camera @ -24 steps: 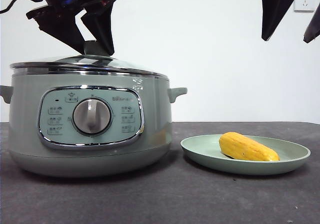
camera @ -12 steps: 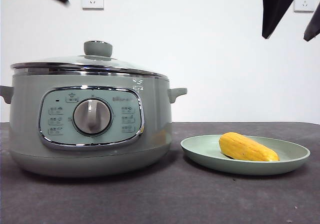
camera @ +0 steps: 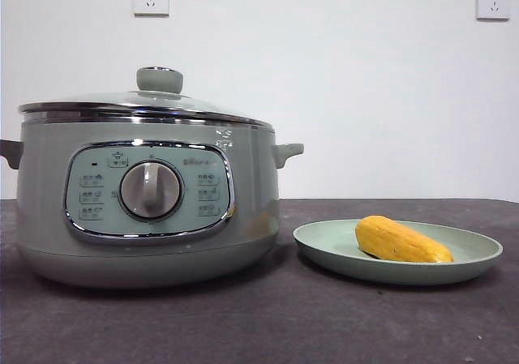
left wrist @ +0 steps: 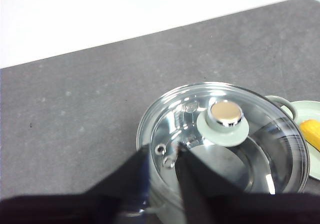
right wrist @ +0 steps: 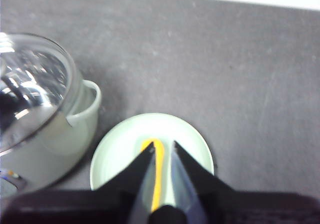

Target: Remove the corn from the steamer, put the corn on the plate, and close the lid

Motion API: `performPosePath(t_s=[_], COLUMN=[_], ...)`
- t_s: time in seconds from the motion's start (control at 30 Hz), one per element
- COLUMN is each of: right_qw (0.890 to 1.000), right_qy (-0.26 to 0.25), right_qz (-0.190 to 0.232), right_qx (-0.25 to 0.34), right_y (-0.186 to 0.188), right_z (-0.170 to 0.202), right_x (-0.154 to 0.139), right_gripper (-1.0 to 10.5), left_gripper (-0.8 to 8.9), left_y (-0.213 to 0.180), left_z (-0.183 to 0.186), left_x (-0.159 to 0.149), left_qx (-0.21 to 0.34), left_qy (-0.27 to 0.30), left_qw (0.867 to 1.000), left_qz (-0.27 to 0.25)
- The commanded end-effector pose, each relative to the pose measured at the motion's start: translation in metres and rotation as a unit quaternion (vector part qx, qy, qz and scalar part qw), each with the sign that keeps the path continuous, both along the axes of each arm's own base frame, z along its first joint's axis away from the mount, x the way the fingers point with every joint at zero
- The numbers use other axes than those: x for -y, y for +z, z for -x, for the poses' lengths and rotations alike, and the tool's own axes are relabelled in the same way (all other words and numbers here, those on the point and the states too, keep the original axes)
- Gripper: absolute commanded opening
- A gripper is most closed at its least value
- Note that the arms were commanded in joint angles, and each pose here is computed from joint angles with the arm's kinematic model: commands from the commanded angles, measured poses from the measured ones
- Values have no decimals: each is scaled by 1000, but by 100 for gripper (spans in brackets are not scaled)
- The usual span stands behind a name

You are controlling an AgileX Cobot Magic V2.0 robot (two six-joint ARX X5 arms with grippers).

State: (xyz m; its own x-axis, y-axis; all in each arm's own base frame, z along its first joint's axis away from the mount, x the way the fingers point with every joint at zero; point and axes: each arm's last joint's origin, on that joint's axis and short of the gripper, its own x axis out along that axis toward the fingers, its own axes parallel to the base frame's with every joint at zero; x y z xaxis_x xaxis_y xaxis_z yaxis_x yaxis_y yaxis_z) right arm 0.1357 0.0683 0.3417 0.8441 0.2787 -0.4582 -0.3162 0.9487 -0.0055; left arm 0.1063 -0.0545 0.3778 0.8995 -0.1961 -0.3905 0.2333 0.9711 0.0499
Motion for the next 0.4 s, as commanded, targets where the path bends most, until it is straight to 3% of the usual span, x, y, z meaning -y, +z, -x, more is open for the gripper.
performPosePath(t_s=[0.03, 0.23, 0.4], right_qw=[1000, 994, 994], right_qy=[2, 5, -17], right_qz=[-19, -59, -66], right_qx=[23, 95, 89], right_y=[-16, -38, -42], right_z=[11, 32, 34], right_x=[4, 15, 17], right_gripper=[-10, -7, 1], left_gripper=[-9, -8, -3], left_y=[-26, -71, -80], left_z=[8, 18, 20], left_x=[-4, -11, -12], left_qx=[5, 22, 0], left_qy=[0, 0, 9], left_qw=[1000, 1000, 1000], left_qz=[5, 16, 26])
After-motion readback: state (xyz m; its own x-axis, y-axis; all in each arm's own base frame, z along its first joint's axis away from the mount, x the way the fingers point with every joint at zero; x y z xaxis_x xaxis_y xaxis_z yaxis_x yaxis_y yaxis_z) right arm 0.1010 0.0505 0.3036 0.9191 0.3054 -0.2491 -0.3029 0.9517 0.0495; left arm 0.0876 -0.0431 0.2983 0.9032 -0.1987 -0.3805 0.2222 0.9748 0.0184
